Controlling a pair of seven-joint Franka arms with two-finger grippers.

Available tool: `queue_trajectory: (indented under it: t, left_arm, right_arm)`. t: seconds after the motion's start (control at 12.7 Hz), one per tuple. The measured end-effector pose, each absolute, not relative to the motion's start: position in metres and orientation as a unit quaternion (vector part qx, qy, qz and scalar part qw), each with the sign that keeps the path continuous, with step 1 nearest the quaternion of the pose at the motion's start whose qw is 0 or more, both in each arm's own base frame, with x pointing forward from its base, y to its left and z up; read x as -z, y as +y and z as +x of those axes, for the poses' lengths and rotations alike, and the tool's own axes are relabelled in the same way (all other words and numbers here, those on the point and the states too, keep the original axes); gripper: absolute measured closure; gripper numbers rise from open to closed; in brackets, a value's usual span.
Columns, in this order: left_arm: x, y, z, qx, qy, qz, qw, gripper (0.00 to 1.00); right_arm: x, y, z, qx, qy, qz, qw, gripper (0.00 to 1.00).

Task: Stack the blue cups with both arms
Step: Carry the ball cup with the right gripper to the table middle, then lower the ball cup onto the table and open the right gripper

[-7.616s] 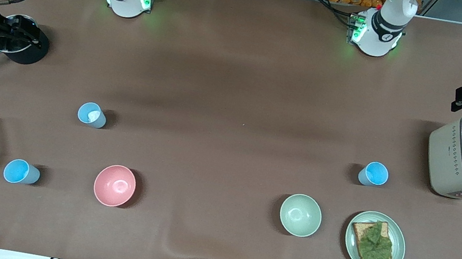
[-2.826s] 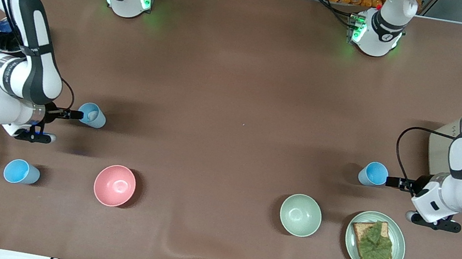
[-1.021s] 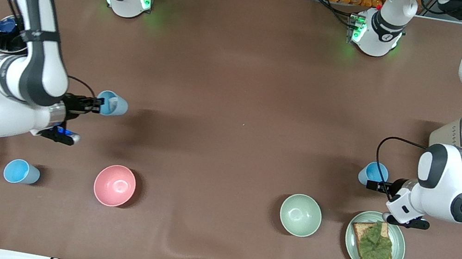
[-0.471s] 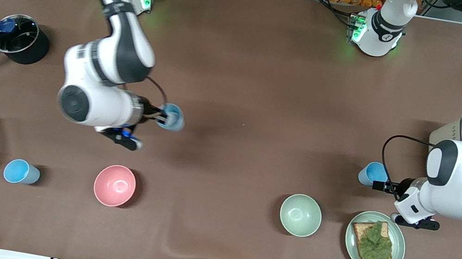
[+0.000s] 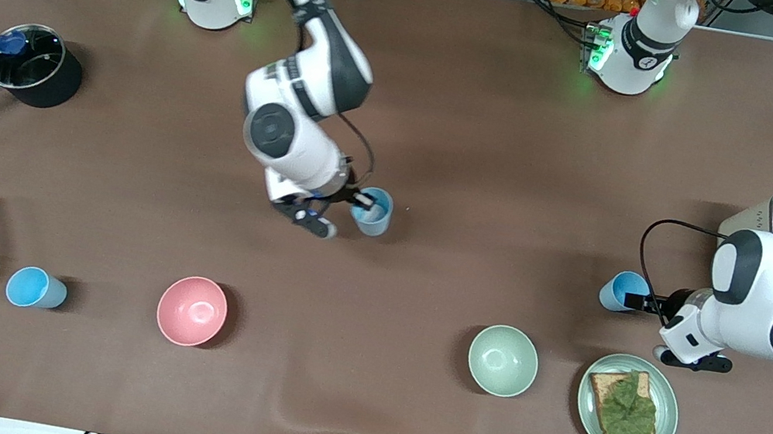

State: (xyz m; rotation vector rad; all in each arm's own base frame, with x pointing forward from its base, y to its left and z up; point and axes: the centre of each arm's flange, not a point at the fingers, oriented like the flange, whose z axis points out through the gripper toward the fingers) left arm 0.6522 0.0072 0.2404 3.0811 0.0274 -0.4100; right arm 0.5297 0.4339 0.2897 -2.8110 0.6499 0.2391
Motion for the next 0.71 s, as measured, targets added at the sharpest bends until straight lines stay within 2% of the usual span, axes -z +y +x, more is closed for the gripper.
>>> queue_trajectory:
  t: [0.31,0.63,0.71]
  left_arm:
    - [-0.23,0.006,0.645,0.122,0.008,0.992,0.017,0.0]
    - [-0.219,0.004,0.641,0.106,-0.002,0.994,0.018,0.0]
    - [-0.218,0.004,0.64,0.104,-0.003,0.994,0.019,0.0]
  right_arm:
    - [-0.242,0.46,0.512,-0.061,0.262,-0.955,0.124,0.96]
    - [-0.231,0.462,0.51,-0.062,0.264,-0.955,0.12,0.96]
    - [-0.231,0.46,0.513,-0.06,0.266,-0.955,0.12,0.89]
